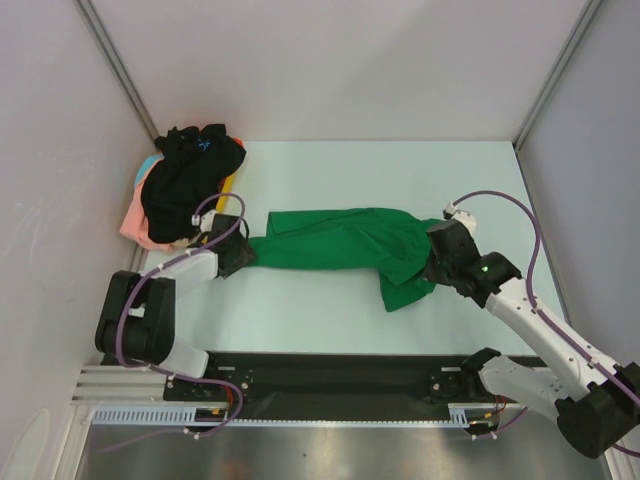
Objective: Fold and stack the t-shirts
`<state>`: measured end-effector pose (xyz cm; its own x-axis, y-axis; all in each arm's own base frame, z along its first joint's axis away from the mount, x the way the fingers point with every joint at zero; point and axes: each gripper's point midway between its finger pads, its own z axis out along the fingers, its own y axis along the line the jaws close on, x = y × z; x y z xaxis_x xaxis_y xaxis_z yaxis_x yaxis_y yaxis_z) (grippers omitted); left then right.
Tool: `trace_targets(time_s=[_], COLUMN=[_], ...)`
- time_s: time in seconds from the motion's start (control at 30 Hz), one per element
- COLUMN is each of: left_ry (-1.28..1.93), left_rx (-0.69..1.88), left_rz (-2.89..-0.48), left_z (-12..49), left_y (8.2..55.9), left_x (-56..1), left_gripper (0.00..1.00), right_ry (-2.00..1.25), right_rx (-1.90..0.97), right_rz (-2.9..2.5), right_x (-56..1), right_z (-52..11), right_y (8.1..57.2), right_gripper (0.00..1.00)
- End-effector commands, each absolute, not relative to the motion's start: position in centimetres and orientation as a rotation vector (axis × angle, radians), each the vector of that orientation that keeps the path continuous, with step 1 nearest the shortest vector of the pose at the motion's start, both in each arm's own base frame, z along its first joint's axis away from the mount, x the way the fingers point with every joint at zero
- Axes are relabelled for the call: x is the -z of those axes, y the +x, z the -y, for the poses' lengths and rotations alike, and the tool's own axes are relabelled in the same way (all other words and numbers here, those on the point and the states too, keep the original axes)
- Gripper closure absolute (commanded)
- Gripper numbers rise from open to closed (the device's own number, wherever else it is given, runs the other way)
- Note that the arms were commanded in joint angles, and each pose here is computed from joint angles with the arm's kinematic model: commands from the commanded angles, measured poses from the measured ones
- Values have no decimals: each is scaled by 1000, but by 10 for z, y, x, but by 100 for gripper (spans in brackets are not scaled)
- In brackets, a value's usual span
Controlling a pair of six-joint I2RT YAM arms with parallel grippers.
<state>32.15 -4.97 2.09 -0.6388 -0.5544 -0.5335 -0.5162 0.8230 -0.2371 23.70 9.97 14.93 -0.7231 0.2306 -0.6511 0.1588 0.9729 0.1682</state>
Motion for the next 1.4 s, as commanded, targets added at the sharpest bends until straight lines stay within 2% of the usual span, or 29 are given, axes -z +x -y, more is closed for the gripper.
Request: trace_targets(time_s=[0.0, 0.13, 0.23, 0.3, 0.47, 0.7, 1.0, 1.07, 1.37], left_ry=[-835, -846, -832, -810, -777, -720, -642, -637, -448], left_rx=[46, 22, 32, 63, 92, 165, 292, 283, 404], left_rz=[-2364, -2361, -2358, -2352, -2331, -2195, -1857, -1835, -1477], left_z=[44, 41, 42, 47, 49, 45, 30, 24, 17], left_y=[326, 330, 334, 340, 344, 327, 278, 262, 192], left_x=[-12, -8, -9, -13, -35, -119, -288, -307, -468], left_gripper=[40, 58, 93, 100, 100, 100, 100, 100, 100], right_ry=[263, 261, 265, 268, 240, 213, 124, 104, 42], right_rx=[-151, -157, -158, -165, -243, -288, -322, -339, -347], right_rz=[-2364, -2371, -2369, -2370, -2350, -2162, -1873, -1807, -1386], right_x=[-160, -159, -159, -159, -173, -237, -349, -372, -495], right_z=[-100, -100, -100, -101, -108, -95, -74, -70, -28], right_y=[238, 236, 237, 237, 238, 234, 217, 210, 150], right_gripper=[100, 100, 100, 100, 100, 100, 100, 100, 100])
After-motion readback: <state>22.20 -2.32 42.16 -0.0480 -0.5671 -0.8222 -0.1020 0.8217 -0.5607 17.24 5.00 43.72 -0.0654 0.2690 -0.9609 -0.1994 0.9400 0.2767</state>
